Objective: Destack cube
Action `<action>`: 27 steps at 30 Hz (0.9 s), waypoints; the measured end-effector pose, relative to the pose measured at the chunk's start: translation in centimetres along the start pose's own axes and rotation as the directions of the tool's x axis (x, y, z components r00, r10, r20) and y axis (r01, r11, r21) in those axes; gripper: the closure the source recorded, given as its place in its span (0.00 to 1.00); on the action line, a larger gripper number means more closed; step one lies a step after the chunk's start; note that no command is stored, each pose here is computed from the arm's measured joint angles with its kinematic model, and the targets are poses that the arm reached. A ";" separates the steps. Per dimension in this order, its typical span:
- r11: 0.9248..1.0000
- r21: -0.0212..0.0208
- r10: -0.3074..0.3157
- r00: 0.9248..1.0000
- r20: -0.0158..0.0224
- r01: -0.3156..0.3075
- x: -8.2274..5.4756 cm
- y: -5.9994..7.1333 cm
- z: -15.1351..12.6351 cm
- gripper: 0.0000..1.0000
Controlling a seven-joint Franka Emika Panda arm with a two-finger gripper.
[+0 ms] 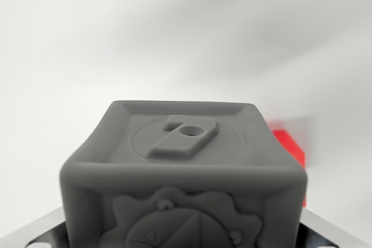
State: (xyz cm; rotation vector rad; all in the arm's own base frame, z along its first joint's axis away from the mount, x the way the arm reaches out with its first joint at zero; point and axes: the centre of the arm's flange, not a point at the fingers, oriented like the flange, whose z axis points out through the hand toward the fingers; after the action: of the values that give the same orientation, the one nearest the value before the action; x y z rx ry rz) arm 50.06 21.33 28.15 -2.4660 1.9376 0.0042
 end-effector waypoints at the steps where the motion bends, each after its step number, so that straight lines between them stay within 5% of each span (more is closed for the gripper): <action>1: 1.000 0.000 0.004 1.000 0.000 -0.004 0.0 -0.2 0.0 1.00; 27: 0.996 0.000 0.092 0.996 0.001 -0.092 0.1 -4.4 0.9 1.00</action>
State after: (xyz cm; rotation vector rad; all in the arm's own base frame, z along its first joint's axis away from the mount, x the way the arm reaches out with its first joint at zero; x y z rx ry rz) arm 54.38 22.28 27.22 -2.3738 2.0492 0.0062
